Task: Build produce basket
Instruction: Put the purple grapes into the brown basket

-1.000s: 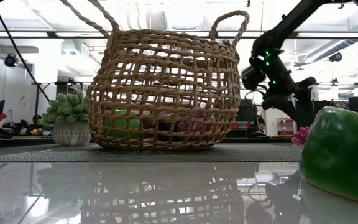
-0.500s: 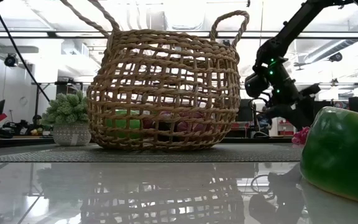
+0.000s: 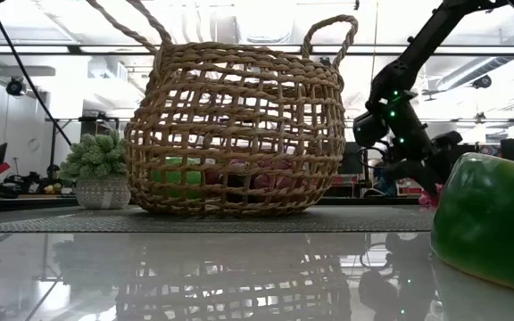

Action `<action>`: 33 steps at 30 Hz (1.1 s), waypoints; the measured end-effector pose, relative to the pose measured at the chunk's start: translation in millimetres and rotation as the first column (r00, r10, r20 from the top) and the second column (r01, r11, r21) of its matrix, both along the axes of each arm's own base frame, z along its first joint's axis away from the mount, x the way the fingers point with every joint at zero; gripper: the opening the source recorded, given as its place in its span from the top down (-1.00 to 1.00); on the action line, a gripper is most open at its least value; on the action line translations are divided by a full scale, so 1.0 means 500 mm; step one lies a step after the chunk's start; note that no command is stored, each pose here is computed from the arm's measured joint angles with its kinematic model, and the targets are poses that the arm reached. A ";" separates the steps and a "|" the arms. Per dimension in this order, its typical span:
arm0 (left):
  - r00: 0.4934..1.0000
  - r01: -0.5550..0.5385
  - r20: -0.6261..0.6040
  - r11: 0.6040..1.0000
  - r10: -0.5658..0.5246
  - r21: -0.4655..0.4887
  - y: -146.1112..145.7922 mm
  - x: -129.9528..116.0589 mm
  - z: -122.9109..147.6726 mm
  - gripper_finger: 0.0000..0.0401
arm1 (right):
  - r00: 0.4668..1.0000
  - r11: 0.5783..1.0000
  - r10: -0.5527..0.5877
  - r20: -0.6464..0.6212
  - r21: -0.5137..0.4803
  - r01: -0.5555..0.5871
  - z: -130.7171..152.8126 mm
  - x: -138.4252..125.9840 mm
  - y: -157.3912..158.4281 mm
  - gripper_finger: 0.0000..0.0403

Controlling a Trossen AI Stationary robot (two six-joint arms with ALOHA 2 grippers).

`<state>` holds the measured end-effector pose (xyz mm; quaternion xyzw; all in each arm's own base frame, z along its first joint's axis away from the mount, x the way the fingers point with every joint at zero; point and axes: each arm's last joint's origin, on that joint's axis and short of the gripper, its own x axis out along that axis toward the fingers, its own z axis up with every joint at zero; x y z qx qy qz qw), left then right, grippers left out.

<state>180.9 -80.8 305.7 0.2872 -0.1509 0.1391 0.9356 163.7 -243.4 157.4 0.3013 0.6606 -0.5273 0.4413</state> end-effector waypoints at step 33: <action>1.000 -0.008 -0.003 1.000 0.008 0.016 0.000 0.000 0.000 -0.52 | 0.991 0.978 0.136 0.020 -0.163 -0.131 0.071 0.073 -0.020 0.64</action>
